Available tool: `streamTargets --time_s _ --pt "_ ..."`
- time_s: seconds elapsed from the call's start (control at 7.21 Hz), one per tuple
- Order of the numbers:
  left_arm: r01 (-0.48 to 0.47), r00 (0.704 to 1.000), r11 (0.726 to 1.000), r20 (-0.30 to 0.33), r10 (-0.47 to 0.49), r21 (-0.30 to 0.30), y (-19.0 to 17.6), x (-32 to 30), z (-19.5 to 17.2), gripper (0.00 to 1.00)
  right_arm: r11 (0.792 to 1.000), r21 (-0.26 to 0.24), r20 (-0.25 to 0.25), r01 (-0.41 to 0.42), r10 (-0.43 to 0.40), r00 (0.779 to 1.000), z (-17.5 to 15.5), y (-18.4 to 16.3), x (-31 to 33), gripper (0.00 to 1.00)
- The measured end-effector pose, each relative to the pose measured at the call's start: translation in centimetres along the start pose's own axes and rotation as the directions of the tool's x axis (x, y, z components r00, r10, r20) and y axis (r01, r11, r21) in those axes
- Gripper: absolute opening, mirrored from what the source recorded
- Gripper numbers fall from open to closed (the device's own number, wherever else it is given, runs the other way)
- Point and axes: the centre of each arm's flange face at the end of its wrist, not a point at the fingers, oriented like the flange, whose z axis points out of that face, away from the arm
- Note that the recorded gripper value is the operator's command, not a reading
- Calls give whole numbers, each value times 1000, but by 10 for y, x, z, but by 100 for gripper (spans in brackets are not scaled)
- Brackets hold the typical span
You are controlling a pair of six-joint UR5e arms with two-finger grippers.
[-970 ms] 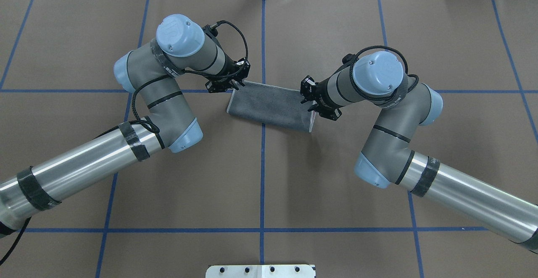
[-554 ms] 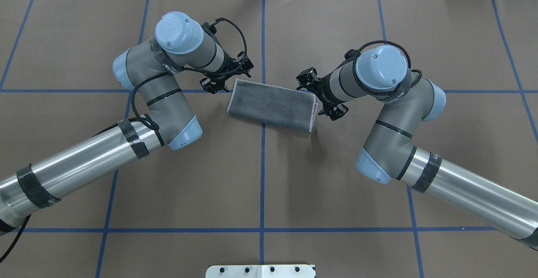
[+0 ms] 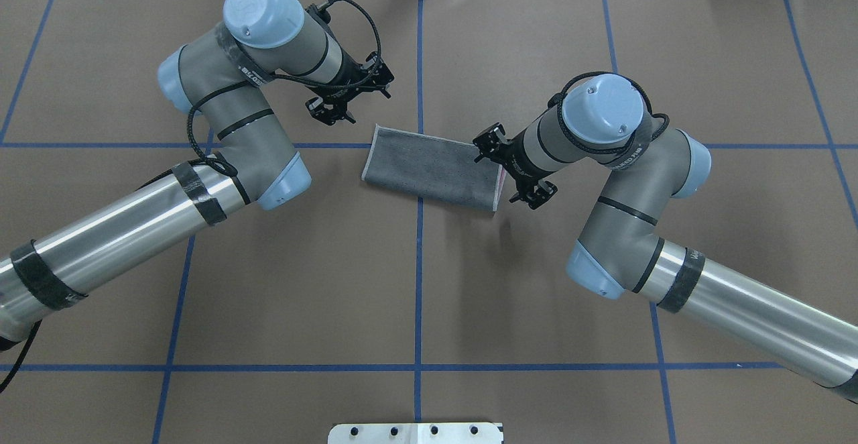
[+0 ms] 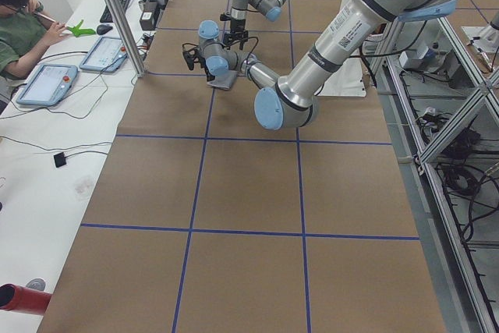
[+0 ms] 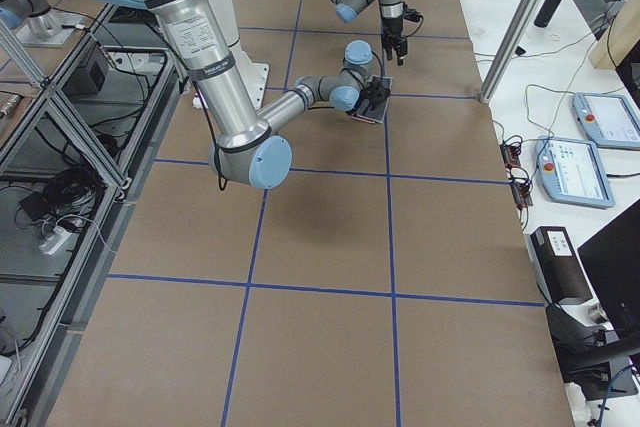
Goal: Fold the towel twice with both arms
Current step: 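Raise the left gripper away while the right gripper holds the folded towel edge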
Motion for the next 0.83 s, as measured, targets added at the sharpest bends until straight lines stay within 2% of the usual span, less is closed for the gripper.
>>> streamTargets --time_s 0.28,0.55,0.83 --pt "2 1000 1000 3 -2 -6 -4 -4 -1 80 996 -3 -60 -86 86 995 -5 9 4 99" --pt "3 1000 1000 6 -3 -6 -5 -6 0 80 986 8 -70 -165 166 984 -1 17 8 96" --pt "3 1000 1000 7 -3 -6 -5 -8 1 80 981 26 -63 -193 194 979 9 30 10 90"
